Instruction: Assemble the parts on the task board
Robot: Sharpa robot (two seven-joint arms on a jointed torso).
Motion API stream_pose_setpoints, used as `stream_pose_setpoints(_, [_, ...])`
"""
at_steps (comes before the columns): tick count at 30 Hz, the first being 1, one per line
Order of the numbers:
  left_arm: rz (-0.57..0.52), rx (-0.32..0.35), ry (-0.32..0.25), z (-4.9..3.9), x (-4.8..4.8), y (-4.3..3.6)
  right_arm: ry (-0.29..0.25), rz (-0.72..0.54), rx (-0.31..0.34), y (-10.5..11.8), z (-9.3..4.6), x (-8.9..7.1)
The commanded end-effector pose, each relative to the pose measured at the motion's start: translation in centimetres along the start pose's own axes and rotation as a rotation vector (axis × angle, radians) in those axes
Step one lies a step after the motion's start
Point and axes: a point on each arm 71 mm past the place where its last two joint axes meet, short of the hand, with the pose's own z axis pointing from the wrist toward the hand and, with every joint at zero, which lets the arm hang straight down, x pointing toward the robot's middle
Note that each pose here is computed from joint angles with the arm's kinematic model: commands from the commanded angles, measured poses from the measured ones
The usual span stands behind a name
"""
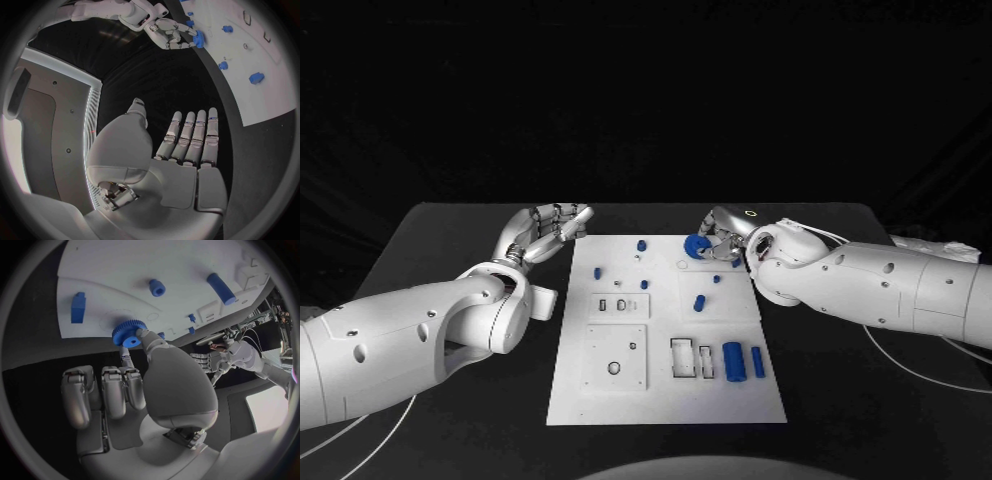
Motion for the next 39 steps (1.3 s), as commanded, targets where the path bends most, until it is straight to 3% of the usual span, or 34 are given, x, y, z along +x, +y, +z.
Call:
stream_pose_setpoints(1, [-0.002, 0.017, 0.010, 0.06, 0.10, -0.20, -0.075, 0.076, -0.045, 0.8, -0.2, -0.7])
stream_pose_setpoints(10, [-0.001, 0.017, 0.011, 0.13, 0.10, -0.16, -0.050, 0.115, -0.128, 3.9, -0.2, -0.4])
stream_pose_setpoints(19, [-0.002, 0.018, 0.013, 0.18, 0.20, -0.16, -0.004, 0.122, -0.200, 7.5, 0.7, 0.6])
stream_pose_setpoints(31, [-0.001, 0.016, 0.010, 0.04, -0.01, -0.17, 0.049, 0.088, -0.217, 9.6, 2.0, 2.3])
stream_pose_setpoints(39, [-0.002, 0.016, 0.010, 0.01, 0.01, -0.19, 0.078, 0.066, -0.192, 9.6, 2.5, 3.0])
